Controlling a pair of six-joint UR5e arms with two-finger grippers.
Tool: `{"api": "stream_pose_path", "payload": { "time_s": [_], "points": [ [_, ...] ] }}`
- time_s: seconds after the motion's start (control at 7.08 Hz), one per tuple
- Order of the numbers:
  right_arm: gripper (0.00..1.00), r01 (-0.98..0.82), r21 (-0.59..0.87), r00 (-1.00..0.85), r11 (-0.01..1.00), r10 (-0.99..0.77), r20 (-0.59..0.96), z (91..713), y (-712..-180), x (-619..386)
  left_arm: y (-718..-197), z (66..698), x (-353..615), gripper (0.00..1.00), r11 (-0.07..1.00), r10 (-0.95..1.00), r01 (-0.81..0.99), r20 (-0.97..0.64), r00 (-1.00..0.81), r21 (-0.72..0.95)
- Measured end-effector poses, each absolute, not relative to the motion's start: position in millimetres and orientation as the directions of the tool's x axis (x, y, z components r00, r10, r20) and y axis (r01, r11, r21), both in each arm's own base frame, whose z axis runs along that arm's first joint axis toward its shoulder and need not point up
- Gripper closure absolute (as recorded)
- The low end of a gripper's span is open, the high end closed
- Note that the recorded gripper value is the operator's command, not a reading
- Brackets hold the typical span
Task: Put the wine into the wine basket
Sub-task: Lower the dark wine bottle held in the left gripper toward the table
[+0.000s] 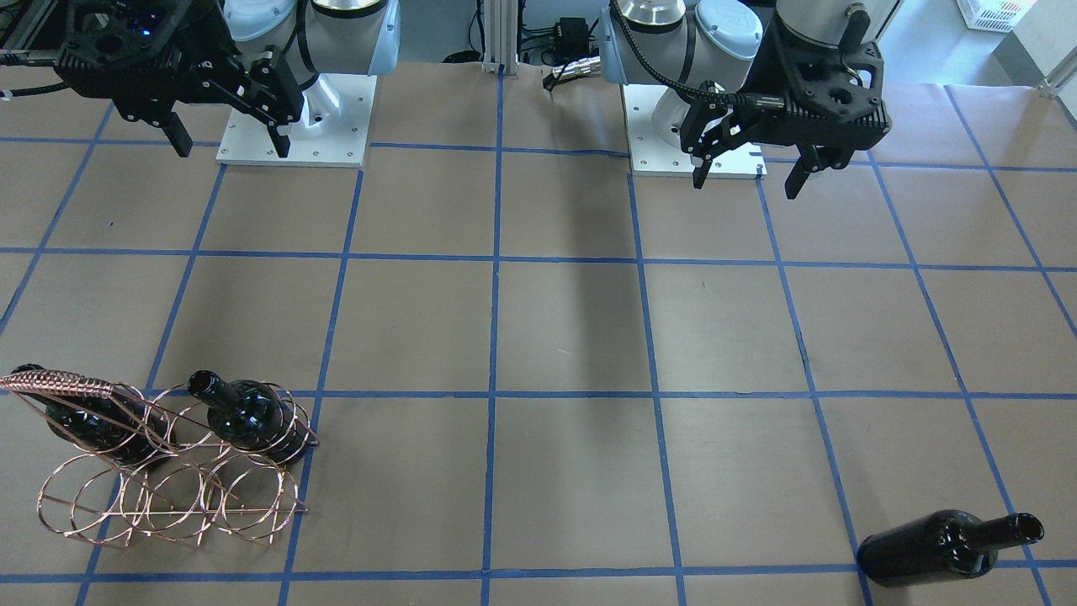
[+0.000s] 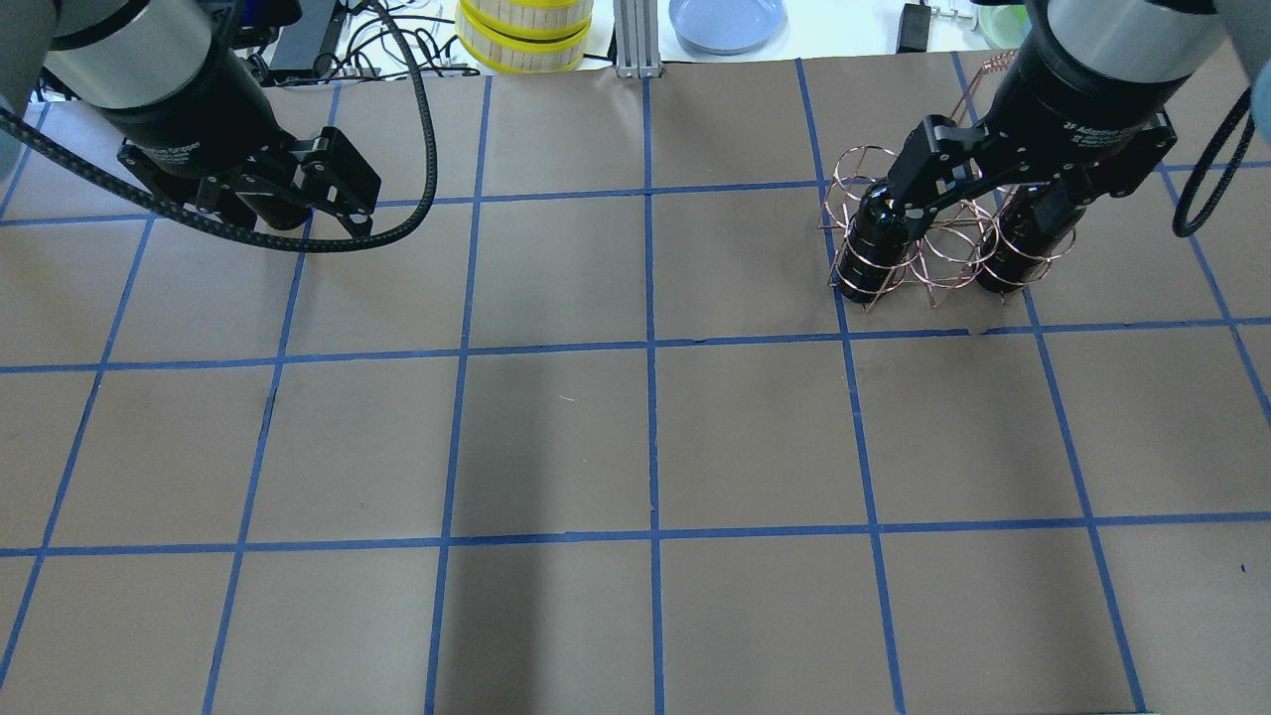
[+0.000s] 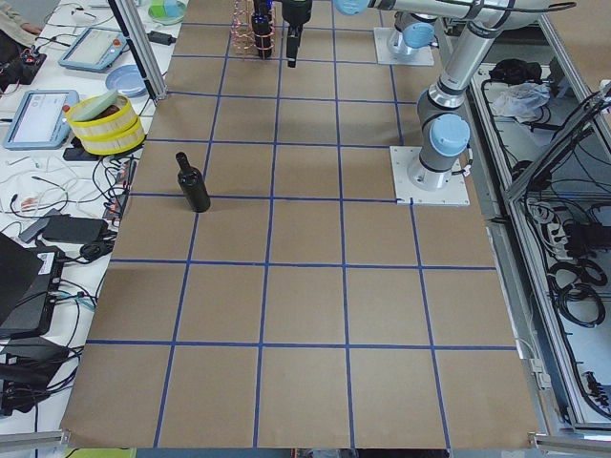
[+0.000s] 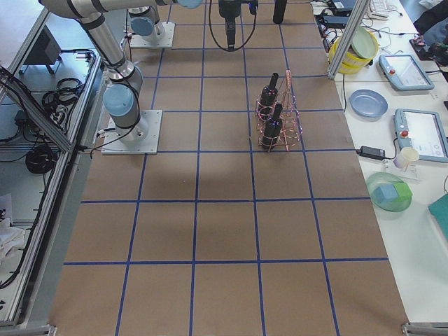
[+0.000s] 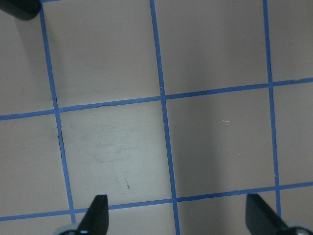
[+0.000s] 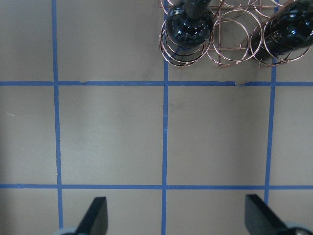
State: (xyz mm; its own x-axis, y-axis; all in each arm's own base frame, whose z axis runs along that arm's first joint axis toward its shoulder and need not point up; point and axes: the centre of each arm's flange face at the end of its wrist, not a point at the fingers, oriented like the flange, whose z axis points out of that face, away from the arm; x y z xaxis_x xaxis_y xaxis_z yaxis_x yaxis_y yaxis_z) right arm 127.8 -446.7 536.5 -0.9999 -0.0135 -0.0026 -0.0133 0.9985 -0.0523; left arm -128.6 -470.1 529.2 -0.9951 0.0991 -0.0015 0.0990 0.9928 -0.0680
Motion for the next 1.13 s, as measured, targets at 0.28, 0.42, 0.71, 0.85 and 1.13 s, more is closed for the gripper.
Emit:
{"api": "stream_pose_path", "payload": {
  "time_s": [0.28,0.42,0.71,0.85,1.13],
  "points": [
    [0.00,-0.011,-0.055,-1.000,0.998,-0.012,-0.007,536.9,-446.8,128.2,-471.1,530.4,-125.7,0.00,0.992,0.095,0.095,-0.011,-0.995,-0.079],
    [0.00,-0.011,-0.056,-1.000,0.998,-0.011,-0.009,537.0,-447.0,128.3,-473.8,532.7,-120.3,0.00,0.992,0.089,0.090,-0.014,-0.996,-0.089],
    [0.00,-0.010,-0.056,-1.000,0.998,-0.011,-0.008,536.9,-447.2,128.3,-495.9,538.8,-84.1,0.00,0.986,0.053,0.063,-0.070,-0.996,-0.157],
    [0.00,-0.010,-0.056,-1.000,0.998,-0.011,-0.008,536.6,-447.3,128.2,-510.9,540.0,-55.6,0.00,0.978,0.033,0.054,-0.103,-0.994,-0.203],
    [0.00,-0.009,-0.056,-1.000,0.998,-0.010,-0.008,536.6,-447.3,128.2,-549.3,531.4,1.3,0.03,0.945,0.011,0.056,-0.137,-0.990,-0.324]
  ]
}}
